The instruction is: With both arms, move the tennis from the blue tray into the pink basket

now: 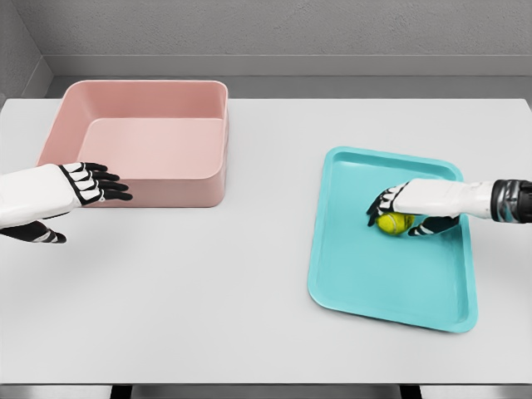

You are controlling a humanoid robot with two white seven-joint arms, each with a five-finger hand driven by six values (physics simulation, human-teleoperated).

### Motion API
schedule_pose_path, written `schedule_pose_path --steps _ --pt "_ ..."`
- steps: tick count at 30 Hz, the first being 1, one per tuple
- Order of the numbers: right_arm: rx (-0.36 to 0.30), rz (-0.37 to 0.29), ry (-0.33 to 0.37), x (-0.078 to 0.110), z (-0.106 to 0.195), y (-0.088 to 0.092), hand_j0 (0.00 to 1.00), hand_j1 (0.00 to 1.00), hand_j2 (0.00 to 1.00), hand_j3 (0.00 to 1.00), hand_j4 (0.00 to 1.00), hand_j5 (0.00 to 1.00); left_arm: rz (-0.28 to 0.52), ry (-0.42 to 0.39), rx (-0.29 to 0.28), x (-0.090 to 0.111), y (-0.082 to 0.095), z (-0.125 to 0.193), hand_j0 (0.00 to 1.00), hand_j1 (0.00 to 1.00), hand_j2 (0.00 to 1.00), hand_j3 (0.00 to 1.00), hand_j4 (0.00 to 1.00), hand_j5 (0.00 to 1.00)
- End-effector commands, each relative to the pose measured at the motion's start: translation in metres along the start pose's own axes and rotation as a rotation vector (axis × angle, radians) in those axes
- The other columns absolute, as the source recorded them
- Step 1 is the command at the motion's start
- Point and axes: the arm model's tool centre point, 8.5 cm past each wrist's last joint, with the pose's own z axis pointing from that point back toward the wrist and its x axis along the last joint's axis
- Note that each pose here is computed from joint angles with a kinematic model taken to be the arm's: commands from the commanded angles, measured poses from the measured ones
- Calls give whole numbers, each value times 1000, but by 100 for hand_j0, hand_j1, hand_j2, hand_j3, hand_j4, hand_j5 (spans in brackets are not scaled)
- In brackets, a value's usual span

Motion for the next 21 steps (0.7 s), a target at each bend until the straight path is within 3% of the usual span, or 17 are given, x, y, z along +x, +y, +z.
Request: schedule_pose_path --steps 1,16,21 --pt "17 4 -3 1 -2 2 63 63 63 63 63 63 4 -1 3 0 1 0 100 100 100 100 100 100" --pt "2 8 0 0 1 -4 48 48 48 48 48 48 3 0 6 0 1 0 100 100 100 100 100 100" --pt "-23 15 10 -2 8 -12 48 48 48 48 48 48 2 0 5 0 2 0 100 100 100 100 100 100"
